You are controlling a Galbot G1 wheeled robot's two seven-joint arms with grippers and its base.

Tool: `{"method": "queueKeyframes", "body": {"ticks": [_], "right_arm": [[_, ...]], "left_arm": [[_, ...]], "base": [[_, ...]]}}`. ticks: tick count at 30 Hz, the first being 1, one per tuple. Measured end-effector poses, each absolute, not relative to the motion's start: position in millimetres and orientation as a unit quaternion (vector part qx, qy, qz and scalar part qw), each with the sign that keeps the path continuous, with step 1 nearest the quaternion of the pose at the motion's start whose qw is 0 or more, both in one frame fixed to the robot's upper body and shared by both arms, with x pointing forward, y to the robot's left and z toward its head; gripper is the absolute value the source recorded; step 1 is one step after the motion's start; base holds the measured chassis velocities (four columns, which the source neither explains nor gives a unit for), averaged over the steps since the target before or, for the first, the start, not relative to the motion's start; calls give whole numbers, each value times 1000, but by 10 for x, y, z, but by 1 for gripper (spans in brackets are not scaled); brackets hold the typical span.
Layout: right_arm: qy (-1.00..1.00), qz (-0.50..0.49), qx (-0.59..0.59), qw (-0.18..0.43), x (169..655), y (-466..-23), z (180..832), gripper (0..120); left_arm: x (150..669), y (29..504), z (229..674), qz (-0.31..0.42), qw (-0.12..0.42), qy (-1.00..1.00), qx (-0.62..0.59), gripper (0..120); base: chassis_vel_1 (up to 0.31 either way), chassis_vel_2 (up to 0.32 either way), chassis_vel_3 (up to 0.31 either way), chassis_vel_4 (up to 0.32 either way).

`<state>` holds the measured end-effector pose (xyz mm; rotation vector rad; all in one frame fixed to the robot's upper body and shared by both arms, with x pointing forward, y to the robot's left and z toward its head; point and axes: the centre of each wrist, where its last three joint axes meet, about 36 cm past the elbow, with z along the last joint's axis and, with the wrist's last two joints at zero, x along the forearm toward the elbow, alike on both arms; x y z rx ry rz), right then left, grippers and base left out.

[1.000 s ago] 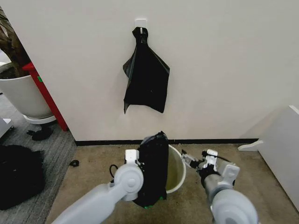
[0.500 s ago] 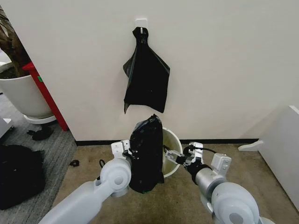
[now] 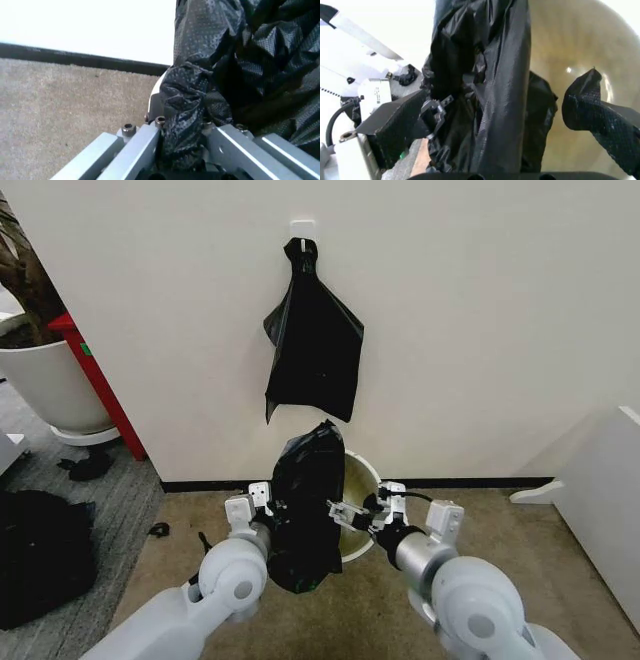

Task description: Place the garbage bag over the trash bin.

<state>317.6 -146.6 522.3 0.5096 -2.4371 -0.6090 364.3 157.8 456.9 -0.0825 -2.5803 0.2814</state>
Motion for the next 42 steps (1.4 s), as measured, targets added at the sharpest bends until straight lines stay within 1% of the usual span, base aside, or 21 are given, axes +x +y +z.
{"method": "queueKeyframes", "body": {"ticks": [5,11,12,13,15,18,19,20,21,24,25,27,31,36,42], "right_arm": [[-905,-235,193,298,3232,-1376,5177,100],[-896,-251,184,317,3355,-1283,5135,79],[-896,-251,183,318,3367,-1276,5128,74],[-896,-251,183,318,3367,-1276,5128,74],[-895,-253,180,320,3384,-1269,5114,64],[-894,-254,179,322,3381,-1266,5103,53],[-894,-254,179,322,3381,-1266,5103,53],[-894,-255,178,323,3376,-1265,5097,51],[-894,-255,177,324,3359,-1265,5087,36],[-894,-255,177,323,3350,-1265,5090,26],[-894,-255,177,323,3350,-1265,5090,26],[-895,-255,177,322,3342,-1265,5093,14],[-895,-254,177,321,3328,-1268,5096,0],[-897,-253,178,316,3298,-1284,5127,0],[-902,-252,174,303,3211,-1421,5234,0]], "left_arm": [[3611,1592,4543,95,255,-962,-34,0],[3545,1589,4545,92,248,-964,-40,0],[3530,1593,4543,92,248,-964,-41,0],[3530,1593,4543,92,248,-964,-41,0],[3501,1607,4539,90,247,-964,-41,0],[3481,1618,4527,87,246,-965,-40,0],[3481,1618,4527,87,246,-965,-40,0],[3478,1622,4525,86,246,-965,-40,0],[3478,1624,4526,86,244,-965,-40,0],[3480,1619,4528,86,243,-965,-40,0],[3480,1619,4528,86,243,-965,-40,0],[3478,1615,4527,86,242,-966,-40,0],[3462,1615,4516,84,243,-966,-40,0],[3459,1629,4513,83,243,-966,-37,0],[3468,1654,4505,84,241,-966,-31,0]], "base": [[0,0,0,0],[0,0,0,0],[0,0,0,0],[0,0,0,0],[0,0,0,0],[0,0,0,0],[0,0,0,0],[0,0,0,0],[0,0,0,0],[0,0,0,0],[0,0,0,0],[0,0,0,0],[0,0,0,0],[0,0,0,0],[0,0,0,0]]}}
